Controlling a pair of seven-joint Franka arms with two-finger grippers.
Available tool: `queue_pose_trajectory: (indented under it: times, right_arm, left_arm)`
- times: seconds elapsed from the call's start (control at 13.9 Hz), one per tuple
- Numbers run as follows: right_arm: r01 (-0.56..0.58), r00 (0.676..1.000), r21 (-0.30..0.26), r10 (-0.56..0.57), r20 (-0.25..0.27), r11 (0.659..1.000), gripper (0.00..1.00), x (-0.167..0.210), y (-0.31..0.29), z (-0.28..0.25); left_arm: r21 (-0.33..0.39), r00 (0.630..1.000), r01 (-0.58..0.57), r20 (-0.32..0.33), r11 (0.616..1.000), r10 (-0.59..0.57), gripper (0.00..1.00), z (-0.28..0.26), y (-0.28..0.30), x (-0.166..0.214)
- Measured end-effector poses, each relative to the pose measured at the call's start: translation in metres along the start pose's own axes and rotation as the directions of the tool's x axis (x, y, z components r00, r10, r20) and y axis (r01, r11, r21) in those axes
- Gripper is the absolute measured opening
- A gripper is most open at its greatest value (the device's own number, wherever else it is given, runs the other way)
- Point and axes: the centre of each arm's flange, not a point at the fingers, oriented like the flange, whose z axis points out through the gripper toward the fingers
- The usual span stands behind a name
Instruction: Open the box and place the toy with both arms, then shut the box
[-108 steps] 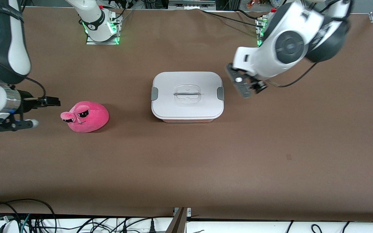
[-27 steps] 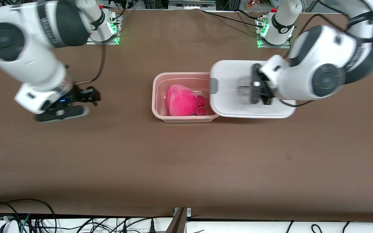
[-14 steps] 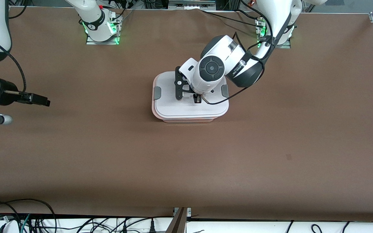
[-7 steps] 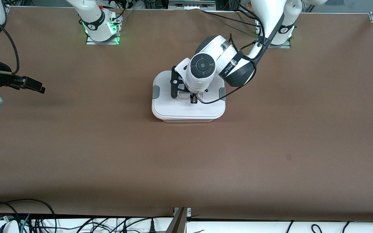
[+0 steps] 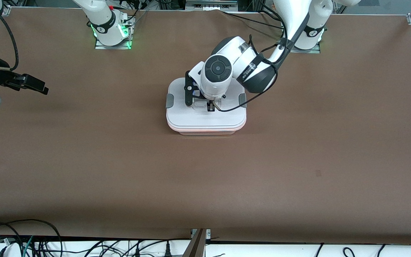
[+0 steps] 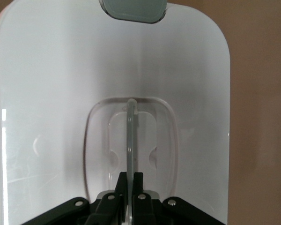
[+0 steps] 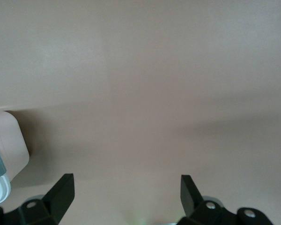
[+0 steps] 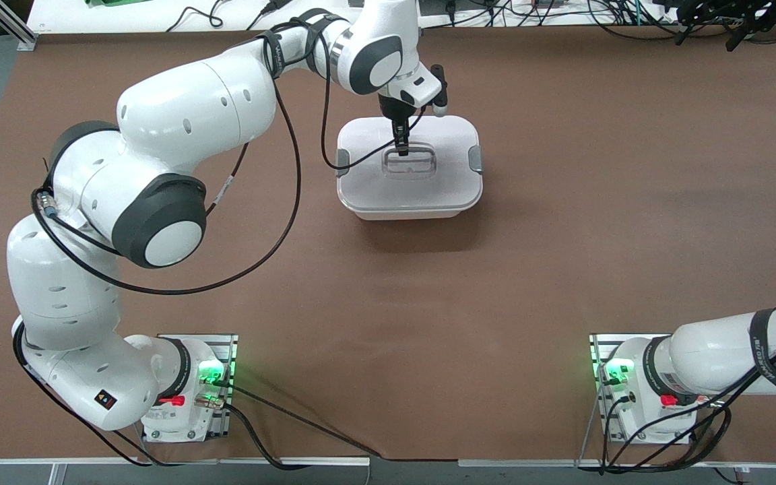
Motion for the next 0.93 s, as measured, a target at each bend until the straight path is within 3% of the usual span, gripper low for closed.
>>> queue_pose_trajectory:
  times: [0.93]
  right_arm:
    - [0.005, 1.0, -0.001, -0.005, 0.006, 1.0, 1.0, 0.0039, -0.0037, 0.0056]
  left_arm:
    - [0.023, 1.0, 0.022, -0.009, 1.0, -0.022, 0.07, -0.0015, -0.0092, -0.0047]
